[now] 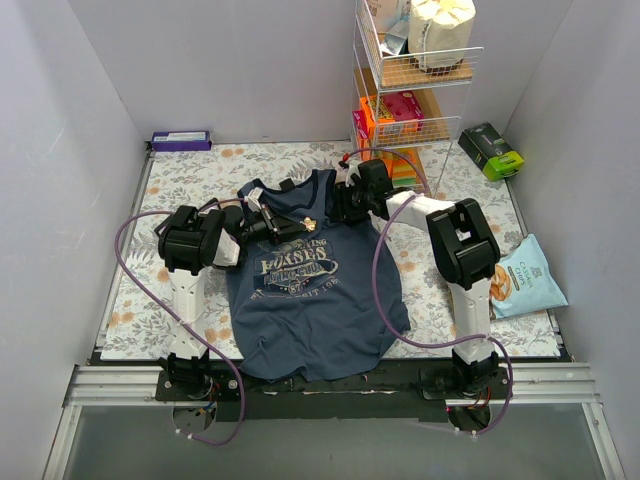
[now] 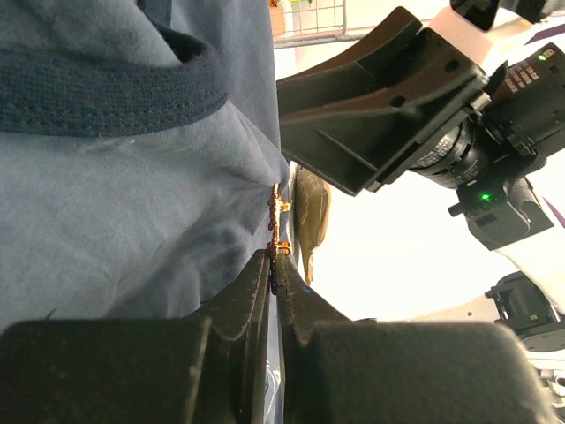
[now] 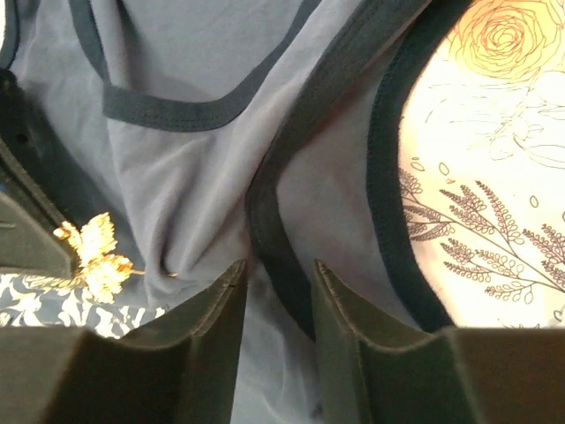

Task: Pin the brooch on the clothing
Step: Pin the brooch to the clothes.

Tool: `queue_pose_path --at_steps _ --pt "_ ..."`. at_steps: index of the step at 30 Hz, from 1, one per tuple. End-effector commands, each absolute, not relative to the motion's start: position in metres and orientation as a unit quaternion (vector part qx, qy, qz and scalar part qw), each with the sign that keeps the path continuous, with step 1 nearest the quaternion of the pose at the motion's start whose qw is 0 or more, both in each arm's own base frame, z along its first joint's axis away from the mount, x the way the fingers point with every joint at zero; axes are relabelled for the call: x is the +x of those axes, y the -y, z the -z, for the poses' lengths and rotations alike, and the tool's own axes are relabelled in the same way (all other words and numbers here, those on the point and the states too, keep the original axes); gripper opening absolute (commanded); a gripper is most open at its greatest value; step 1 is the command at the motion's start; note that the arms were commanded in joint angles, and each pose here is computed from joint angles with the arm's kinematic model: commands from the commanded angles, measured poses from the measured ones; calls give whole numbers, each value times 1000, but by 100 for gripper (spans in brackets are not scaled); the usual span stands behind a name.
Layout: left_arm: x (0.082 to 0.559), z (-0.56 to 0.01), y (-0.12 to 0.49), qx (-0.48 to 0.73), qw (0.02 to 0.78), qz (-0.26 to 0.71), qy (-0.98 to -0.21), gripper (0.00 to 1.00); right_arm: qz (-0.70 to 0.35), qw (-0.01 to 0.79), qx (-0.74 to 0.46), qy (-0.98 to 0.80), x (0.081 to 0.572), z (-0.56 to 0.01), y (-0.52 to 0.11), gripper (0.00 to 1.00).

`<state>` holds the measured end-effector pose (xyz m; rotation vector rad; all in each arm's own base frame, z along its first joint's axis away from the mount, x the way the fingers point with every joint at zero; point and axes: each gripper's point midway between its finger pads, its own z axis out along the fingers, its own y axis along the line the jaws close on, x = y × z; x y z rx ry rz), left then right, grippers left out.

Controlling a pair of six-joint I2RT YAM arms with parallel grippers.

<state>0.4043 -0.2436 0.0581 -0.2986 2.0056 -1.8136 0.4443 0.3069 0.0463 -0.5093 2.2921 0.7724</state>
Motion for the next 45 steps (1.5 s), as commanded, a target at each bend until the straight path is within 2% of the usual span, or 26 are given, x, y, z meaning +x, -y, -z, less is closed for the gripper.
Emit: queue_pose_path --at_steps 1,6,13,24,45 --pt "404 -79 246 -70 226 668 -706 0 -276 333 -171 -885 462 -36 -300 39" --pt "404 -82 246 -67 228 668 -705 0 -224 337 -151 -902 466 -24 -281 24" --pt "404 -85 245 -65 230 670 -703 0 -158 327 -135 -922 464 -7 -256 18" --pt "403 -90 238 -68 235 671 -700 0 -93 329 -114 -933 469 -3 -232 17" --pt "396 -99 237 -69 235 683 -688 0 -90 322 -112 -936 469 0 -232 16"
